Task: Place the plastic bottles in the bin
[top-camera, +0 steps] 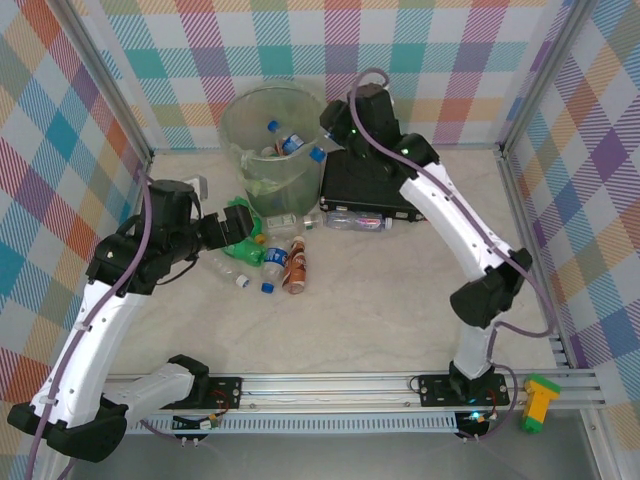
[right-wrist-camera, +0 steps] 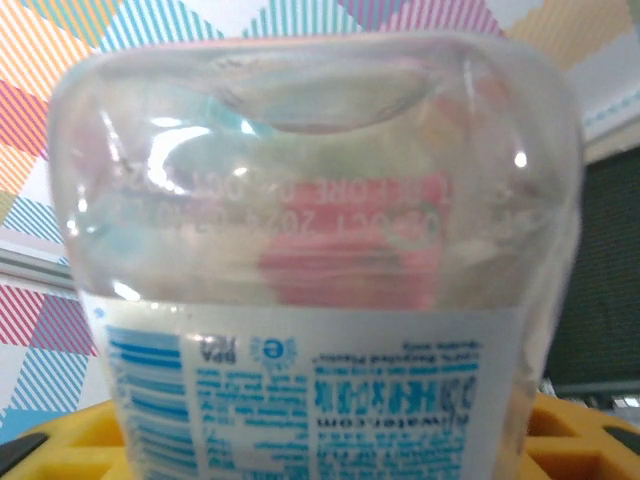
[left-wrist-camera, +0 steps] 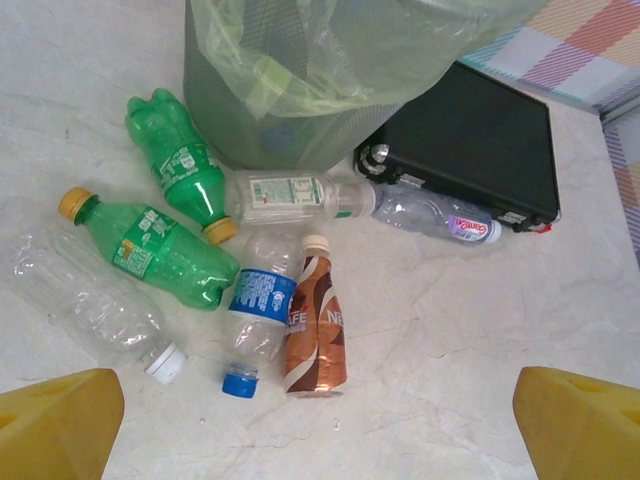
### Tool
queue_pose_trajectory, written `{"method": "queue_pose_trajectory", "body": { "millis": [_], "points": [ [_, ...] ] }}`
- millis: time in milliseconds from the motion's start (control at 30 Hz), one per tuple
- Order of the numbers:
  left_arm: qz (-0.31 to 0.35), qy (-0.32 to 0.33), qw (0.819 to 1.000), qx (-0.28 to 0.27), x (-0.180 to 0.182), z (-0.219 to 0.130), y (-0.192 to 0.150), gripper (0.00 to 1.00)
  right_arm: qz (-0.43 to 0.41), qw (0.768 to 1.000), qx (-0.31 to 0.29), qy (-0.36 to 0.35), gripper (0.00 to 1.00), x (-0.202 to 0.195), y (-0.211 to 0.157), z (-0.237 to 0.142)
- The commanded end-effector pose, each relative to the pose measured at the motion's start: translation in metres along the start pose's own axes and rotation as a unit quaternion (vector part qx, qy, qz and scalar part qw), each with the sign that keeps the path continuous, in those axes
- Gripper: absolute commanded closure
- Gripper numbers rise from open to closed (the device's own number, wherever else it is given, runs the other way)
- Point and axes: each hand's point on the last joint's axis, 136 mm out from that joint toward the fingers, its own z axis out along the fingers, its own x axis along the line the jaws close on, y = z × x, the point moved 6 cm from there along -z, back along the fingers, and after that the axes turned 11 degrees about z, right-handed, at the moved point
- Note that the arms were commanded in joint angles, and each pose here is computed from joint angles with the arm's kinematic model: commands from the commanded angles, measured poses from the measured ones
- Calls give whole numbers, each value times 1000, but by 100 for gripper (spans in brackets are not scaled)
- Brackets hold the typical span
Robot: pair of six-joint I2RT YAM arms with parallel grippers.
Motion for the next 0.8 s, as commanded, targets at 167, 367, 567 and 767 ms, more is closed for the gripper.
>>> {"method": "queue_pose_trajectory", "body": {
  "millis": [167,367,567,767],
  "points": [
    [-3,-3,1000,-15,-4,-16,10,1,-67,994,-18,85,48,46,-1,44],
    [-6,-7,1000,-15,-5,-19,12,0,-88,986,-49,133,50,57,-6,76],
    [-13,-2,1000,-15,-4,-21,13,1,-101,977,-82,170,51,60,-10,99],
    [-21,10,1000,-13,-1,-24,13,1,-110,971,-100,188,52,60,-14,114]
  ]
}}
